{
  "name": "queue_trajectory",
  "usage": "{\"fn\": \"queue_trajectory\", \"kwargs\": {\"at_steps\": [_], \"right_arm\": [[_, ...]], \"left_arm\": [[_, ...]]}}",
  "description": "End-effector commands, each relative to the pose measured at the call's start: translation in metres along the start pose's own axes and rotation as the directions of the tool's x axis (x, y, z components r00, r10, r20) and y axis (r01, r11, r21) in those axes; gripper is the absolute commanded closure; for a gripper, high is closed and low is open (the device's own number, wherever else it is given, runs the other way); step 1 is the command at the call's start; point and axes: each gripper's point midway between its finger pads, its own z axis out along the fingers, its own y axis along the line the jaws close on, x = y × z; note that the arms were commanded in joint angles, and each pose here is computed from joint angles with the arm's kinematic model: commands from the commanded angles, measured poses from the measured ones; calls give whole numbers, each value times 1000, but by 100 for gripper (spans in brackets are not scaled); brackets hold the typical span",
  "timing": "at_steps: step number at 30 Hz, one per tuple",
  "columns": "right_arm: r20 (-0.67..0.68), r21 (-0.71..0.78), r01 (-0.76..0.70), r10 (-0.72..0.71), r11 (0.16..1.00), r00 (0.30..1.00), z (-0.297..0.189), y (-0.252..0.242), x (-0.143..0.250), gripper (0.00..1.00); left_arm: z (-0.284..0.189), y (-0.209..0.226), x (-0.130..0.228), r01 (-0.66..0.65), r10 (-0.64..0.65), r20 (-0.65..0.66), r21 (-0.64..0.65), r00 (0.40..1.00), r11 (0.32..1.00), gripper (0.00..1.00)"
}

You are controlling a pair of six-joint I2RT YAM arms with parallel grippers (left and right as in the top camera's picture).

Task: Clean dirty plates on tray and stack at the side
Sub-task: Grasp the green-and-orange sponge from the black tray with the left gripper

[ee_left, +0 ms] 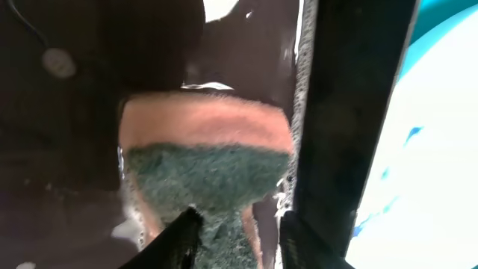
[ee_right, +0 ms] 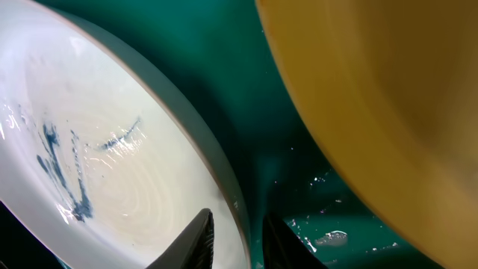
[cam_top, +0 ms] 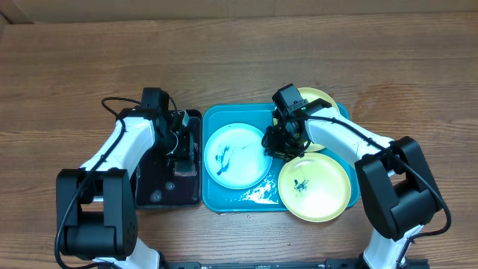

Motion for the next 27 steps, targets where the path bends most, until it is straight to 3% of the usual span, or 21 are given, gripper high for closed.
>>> {"fn": "queue_trajectory", "kwargs": {"at_steps": [1,5,15,16,18,23,27], "right_arm": [[8,6,1,-1,1000,1000,0,0,-2,76],[11,4,3,-3,1000,1000,0,0,-3,75],[11,5,3,-3,1000,1000,0,0,-3,75],[11,5,3,-3,1000,1000,0,0,-3,75],[11,5,3,-3,1000,1000,0,0,-3,75],[11,5,3,-3,1000,1000,0,0,-3,76],[7,7,1,-1,1000,1000,0,0,-2,77]], "left_arm": [[-12,6,-4,-21,22,17,-50,1000,999,63],[-19,12,-4,-19,20,16,-95,1000,995,68],[-19,18,-4,-18,21,17,-128,1000,992,64],[-19,18,-4,-19,21,17,-128,1000,992,66],[-19,18,-6,-19,22,22,-127,999,992,81],[-19,17,-9,-21,26,35,-125,999,992,96],[-19,8,-15,-28,33,57,-73,998,997,96]]}}
